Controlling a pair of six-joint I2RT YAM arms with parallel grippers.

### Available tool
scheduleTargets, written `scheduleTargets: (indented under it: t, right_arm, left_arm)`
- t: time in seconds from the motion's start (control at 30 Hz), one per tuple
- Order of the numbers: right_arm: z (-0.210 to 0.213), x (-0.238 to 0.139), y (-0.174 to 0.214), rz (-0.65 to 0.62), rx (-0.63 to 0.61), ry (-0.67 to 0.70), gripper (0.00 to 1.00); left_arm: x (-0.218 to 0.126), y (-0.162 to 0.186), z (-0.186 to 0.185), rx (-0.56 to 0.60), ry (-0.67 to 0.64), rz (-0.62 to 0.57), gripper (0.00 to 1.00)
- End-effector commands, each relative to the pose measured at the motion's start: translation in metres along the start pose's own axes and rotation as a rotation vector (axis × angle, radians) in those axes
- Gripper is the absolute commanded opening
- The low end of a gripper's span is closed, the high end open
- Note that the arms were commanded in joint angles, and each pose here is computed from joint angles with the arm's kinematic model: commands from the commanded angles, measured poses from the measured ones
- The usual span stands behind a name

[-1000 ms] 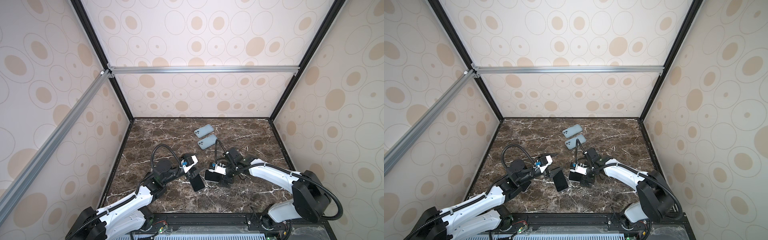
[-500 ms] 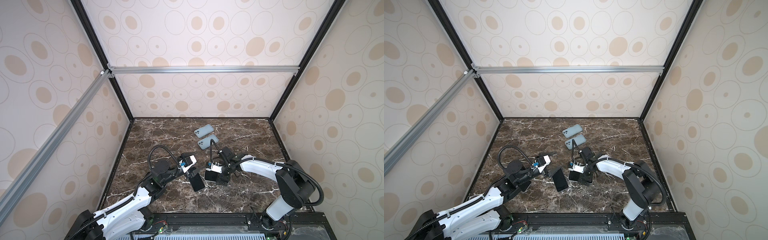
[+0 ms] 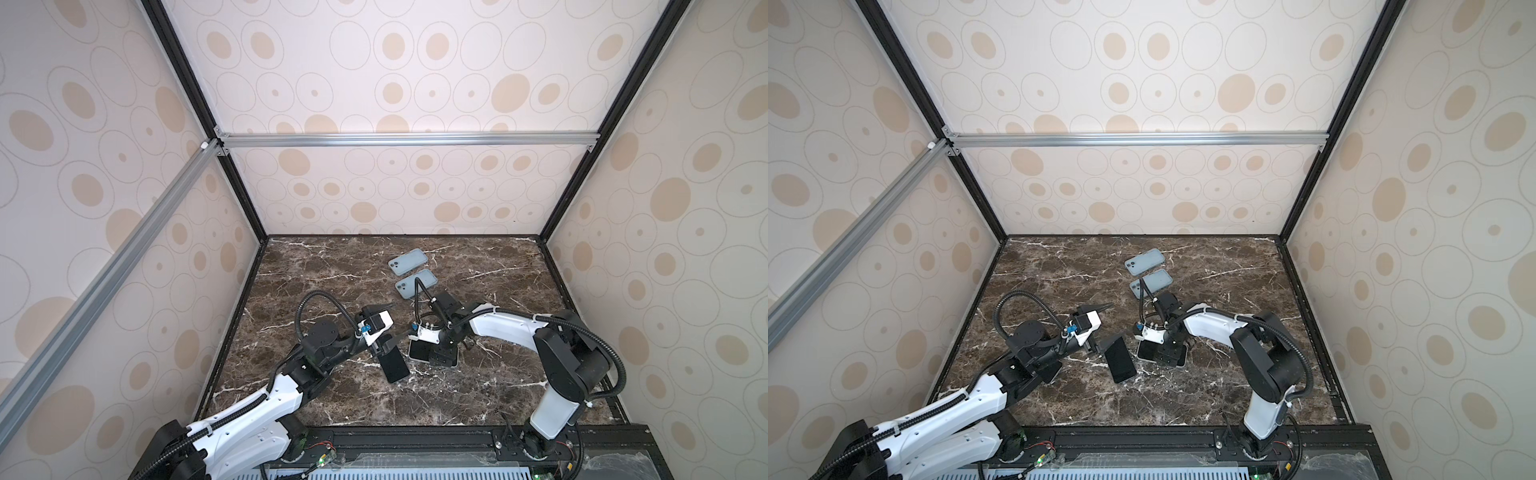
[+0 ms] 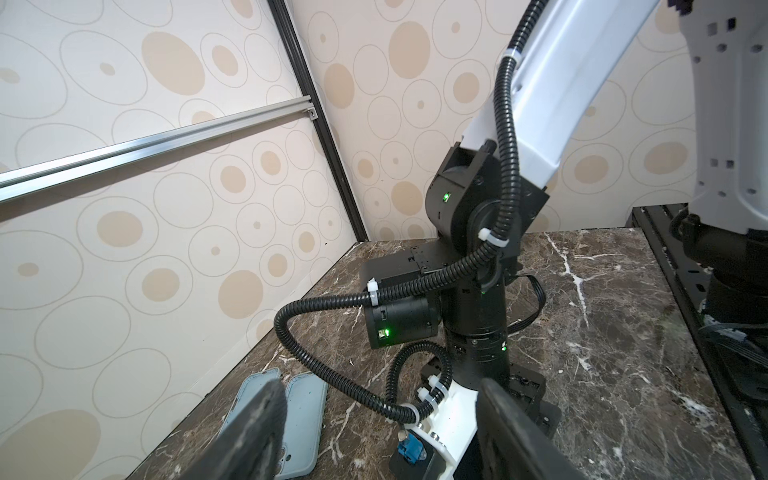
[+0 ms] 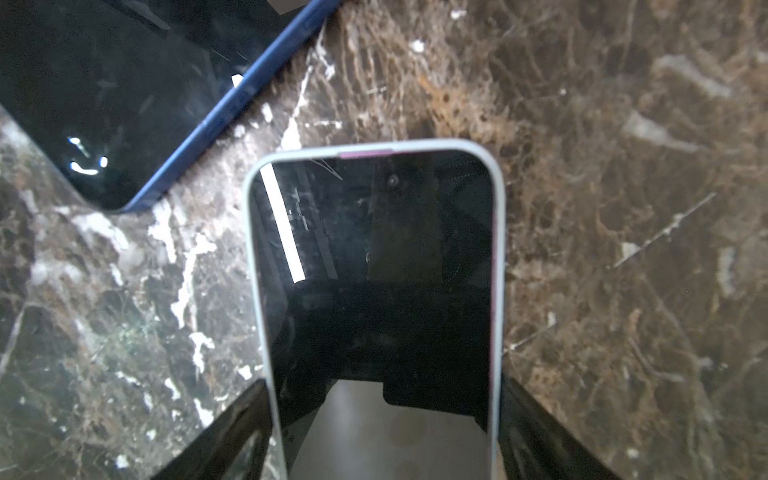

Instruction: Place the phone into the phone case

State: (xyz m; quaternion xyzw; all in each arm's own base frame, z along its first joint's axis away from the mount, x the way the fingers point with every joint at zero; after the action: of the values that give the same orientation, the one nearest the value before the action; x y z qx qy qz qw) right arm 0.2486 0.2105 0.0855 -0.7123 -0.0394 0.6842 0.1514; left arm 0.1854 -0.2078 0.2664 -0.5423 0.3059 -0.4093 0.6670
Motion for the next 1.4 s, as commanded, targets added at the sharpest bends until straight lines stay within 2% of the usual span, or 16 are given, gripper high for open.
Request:
scheduleTargets:
  t: [0.0, 0.23, 0.33, 0.5, 0.9, 1.1, 1.37]
  right_arm:
    - [-0.002, 0.005, 0.004, 0.063, 0.009, 0.012, 0.81]
    - [-0.010, 0.009, 0.009, 0.117, 0.056, 0.067, 0.79]
    - [-0.011, 0.011, 0.011, 0.142, 0.078, 0.080, 0.85]
    - [-0.011, 0.014, 0.018, 0.180, 0.091, 0.094, 0.87]
    - [-0.018, 0.012, 0.024, 0.180, 0.158, 0.109, 0.70]
    - [-0.037, -0.002, 0.033, 0.159, 0.272, 0.175, 0.67]
    - [-0.073, -0.010, 0.066, 0.248, 0.541, 0.199, 0.66]
  left_arm:
    - [-0.002, -0.010, 0.002, 0.043, -0.011, -0.041, 0.72]
    - [-0.002, -0.010, 0.003, 0.043, -0.018, -0.041, 0.72]
    - [-0.003, -0.011, 0.003, 0.044, -0.019, -0.043, 0.72]
    - [-0.003, -0.012, 0.003, 0.045, -0.026, -0.045, 0.72]
    - [-0.001, -0.008, 0.004, 0.035, -0.029, -0.035, 0.71]
    - [0.000, -0.007, 0.006, 0.032, -0.040, -0.028, 0.71]
    - [0.000, -0.005, 0.009, 0.031, -0.053, -0.018, 0.71]
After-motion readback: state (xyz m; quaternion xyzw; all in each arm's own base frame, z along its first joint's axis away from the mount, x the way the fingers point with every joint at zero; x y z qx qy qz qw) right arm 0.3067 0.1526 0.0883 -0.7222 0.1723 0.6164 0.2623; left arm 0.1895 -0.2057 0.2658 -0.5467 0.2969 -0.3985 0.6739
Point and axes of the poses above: each gripper's point midway between its finger pads, its own x axis out along the fingers, its own z axis along the line the jaws close on, y = z × x, the point moved 7 cm from there along -x, back along the fingers, and after that the axes turned 6 degrees about -x, right-handed, at the moved point
